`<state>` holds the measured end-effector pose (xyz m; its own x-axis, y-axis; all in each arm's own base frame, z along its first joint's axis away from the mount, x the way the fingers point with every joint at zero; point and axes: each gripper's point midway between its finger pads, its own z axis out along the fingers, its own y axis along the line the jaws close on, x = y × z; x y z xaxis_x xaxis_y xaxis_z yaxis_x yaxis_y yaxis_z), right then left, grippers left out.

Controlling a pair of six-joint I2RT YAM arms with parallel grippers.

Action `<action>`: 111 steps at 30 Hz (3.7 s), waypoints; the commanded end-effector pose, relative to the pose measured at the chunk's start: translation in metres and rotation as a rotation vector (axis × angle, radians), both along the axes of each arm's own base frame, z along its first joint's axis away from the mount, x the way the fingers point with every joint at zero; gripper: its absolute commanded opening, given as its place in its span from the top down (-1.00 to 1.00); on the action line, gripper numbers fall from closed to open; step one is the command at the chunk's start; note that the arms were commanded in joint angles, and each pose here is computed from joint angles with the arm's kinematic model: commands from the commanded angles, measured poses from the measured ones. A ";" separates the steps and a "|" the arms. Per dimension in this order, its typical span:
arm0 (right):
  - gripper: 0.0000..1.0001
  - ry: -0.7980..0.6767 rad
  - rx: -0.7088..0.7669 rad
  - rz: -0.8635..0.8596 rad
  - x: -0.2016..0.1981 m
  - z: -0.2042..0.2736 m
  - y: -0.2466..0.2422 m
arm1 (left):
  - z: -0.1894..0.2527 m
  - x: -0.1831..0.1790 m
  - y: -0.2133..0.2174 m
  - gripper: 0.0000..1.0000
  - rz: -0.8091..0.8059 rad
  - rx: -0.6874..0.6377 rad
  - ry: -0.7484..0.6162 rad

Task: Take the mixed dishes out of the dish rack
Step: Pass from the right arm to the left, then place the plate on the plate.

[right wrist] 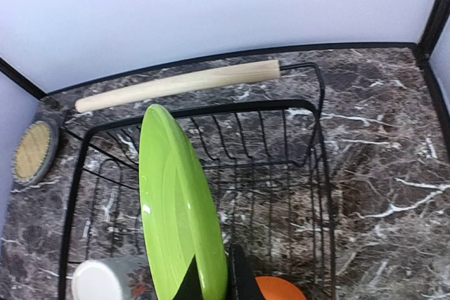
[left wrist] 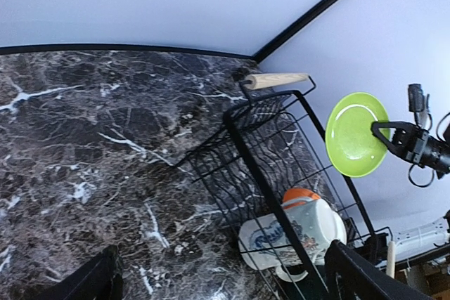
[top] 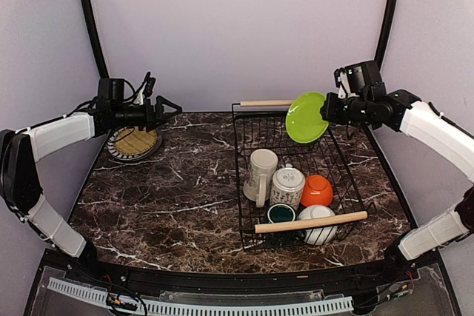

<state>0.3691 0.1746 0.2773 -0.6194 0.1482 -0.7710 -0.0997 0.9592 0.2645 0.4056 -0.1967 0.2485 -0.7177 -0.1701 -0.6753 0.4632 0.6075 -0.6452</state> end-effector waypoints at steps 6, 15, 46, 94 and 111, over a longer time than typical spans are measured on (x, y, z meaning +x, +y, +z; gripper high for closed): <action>1.00 -0.105 0.542 0.352 -0.010 0.050 0.080 | 0.025 -0.035 -0.064 -0.98 -0.291 -0.277 -0.016; 1.00 -0.088 0.633 0.502 -0.007 0.052 0.149 | 0.021 -0.064 -0.104 -0.85 -0.424 -0.341 0.033; 0.63 0.019 0.611 0.576 -0.011 0.013 0.216 | 0.009 -0.071 -0.117 0.98 -0.445 -0.229 0.044; -0.57 -0.098 0.280 0.357 -0.036 0.005 0.115 | -0.124 0.066 0.217 0.97 0.607 0.108 0.431; -0.57 -0.102 0.285 0.356 -0.041 0.002 0.111 | -0.149 0.069 0.232 0.34 0.609 0.154 0.497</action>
